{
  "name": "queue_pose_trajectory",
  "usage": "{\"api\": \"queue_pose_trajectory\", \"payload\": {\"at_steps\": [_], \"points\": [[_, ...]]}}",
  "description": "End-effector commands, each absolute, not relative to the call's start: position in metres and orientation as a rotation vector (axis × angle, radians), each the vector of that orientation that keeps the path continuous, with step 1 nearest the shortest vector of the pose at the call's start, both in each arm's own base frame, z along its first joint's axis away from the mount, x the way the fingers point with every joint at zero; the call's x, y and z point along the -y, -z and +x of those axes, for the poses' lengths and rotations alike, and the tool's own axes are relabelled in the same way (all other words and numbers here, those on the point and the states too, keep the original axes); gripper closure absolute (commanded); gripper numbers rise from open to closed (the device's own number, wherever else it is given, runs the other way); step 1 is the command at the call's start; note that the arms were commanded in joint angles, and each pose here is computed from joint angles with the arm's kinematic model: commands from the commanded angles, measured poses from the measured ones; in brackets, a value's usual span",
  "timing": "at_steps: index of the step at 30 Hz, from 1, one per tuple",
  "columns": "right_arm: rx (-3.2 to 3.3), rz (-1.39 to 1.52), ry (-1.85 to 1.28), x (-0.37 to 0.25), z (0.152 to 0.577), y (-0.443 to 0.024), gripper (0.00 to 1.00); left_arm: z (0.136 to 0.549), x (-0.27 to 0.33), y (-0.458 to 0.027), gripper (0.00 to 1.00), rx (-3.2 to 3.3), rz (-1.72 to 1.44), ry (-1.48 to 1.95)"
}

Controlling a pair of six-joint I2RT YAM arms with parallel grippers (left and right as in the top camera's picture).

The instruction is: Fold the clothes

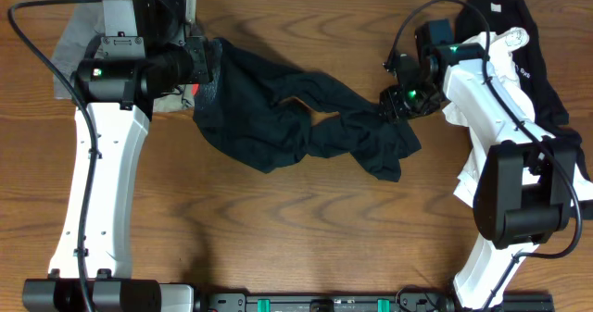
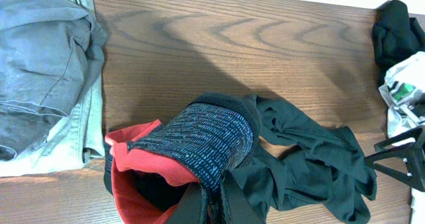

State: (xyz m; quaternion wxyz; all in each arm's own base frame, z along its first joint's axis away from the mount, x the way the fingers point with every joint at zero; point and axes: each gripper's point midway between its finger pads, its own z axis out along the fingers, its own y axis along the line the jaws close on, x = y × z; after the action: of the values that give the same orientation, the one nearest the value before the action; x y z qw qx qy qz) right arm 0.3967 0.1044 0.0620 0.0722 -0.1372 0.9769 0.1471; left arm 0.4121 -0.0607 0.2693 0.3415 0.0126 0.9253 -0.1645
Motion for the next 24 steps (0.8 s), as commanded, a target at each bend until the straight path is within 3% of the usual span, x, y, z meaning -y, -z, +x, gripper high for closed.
{"api": "queue_pose_trajectory", "payload": {"at_steps": [1, 10, 13, 18, 24], "points": [[-2.958, -0.423, -0.464, -0.107, 0.387, -0.050, 0.55, 0.414, 0.058, -0.269, 0.94, -2.407, 0.059, 0.396], [-2.932, -0.400, -0.500, -0.112, 0.388, -0.036, 0.82, 0.414, 0.053, -0.267, 0.94, -2.413, 0.047, 0.367], [-2.910, -0.401, -0.477, -0.110, 0.394, -0.035, 0.99, 0.414, 0.054, -0.267, 0.94, -2.413, 0.047, 0.367], [-2.806, -0.369, -0.407, -0.099, 0.427, -0.051, 0.99, 0.416, 0.054, -0.269, 0.93, -2.401, 0.052, 0.364], [-2.639, -0.274, -0.350, -0.066, 0.483, -0.126, 0.99, 0.420, 0.046, -0.270, 0.94, -2.389, 0.034, 0.309]]}}
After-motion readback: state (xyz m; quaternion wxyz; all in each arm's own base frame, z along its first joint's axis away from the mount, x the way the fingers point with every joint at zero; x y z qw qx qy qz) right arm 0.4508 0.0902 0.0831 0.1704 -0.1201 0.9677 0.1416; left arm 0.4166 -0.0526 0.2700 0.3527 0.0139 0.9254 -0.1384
